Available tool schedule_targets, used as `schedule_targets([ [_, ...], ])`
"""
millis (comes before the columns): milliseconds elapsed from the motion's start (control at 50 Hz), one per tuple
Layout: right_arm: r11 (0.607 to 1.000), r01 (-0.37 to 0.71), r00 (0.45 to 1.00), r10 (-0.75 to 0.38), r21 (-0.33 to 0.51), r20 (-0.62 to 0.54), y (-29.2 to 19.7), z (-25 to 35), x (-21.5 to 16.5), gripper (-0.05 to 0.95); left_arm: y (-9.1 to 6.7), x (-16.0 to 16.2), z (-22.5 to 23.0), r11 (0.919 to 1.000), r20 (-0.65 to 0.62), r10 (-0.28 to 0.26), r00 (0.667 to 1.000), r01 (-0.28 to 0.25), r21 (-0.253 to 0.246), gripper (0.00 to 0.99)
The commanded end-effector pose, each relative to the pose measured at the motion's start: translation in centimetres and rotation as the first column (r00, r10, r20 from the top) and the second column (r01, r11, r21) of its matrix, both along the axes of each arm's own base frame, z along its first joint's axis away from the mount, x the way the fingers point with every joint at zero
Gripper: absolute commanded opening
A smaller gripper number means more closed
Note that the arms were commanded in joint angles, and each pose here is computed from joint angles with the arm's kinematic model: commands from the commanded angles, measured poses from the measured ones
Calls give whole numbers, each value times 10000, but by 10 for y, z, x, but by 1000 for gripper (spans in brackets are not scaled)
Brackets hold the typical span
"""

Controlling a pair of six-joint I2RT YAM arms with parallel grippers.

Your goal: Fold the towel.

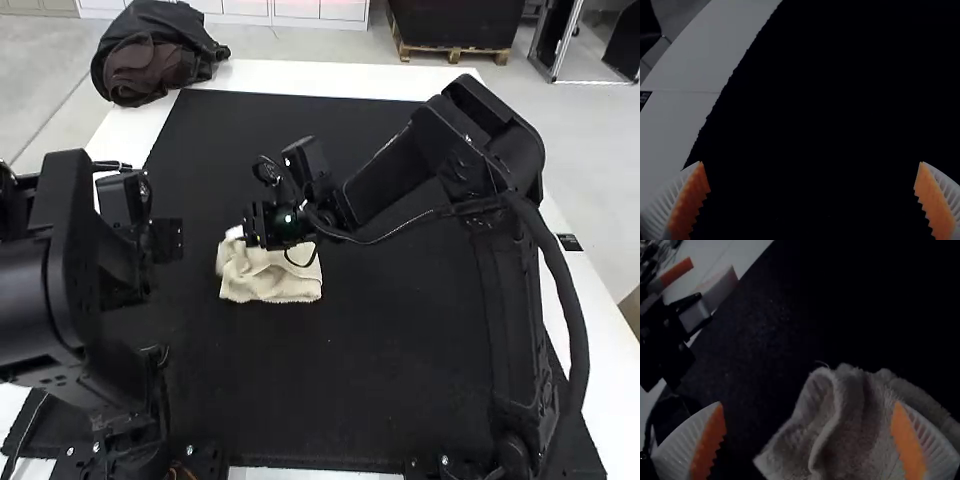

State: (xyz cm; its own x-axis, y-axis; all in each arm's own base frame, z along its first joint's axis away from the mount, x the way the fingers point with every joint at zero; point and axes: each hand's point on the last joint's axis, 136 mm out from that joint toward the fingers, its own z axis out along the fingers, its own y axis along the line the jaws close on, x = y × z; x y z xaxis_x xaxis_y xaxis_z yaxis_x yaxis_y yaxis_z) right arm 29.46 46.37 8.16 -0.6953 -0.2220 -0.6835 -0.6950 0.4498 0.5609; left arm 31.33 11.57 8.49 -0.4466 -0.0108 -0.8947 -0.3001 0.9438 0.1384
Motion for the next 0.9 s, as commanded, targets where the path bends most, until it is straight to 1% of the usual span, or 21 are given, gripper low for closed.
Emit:
schedule_targets([
  [0,9979,-195,9998,201,622,-79,13,23,2,821,2,-1,-1,10000,-19,-7,10000,7,50,961],
  [80,9962,-209,9997,202,841,100,15,37,6,856,1,0,-1,10000,-21,-39,10000,39,56,961],
  [220,9942,136,9994,-170,1066,307,4,54,22,852,1,0,0,10000,-2,-48,10000,48,48,961],
  [240,9942,198,9993,-231,1055,296,1,54,24,838,1,0,0,10000,-2,-48,10000,48,48,961],
  [300,9936,335,9988,-371,1082,312,-6,56,29,648,1,0,-1,10000,-16,-48,10000,48,43,961],
  [380,9916,461,9975,-522,1208,475,-18,65,34,238,1,0,0,10000,-5,-53,10000,53,55,961],
  [400,9898,510,9963,-597,1333,619,-21,69,35,102,1,0,0,10000,-5,-53,10000,53,55,961],
  [420,9886,542,9955,-645,1405,699,-23,71,35,7,1,0,0,10000,-5,-38,10000,38,55,961],
  [440,9869,547,9946,-672,1518,789,-23,74,35,-26,1,0,0,10000,-5,-38,10000,38,55,961],
  [480,9841,584,9940,-729,1677,820,-26,77,35,-21,1,0,0,10000,10,-38,10000,38,60,961],
  [620,9905,275,9986,-333,1351,410,-32,53,19,-21,1,1,1,9999,53,-68,10000,68,76,961],
  [880,9919,-213,9997,198,1254,129,-41,15,-1,-21,1,2,3,9999,134,-78,9999,77,79,961],
])
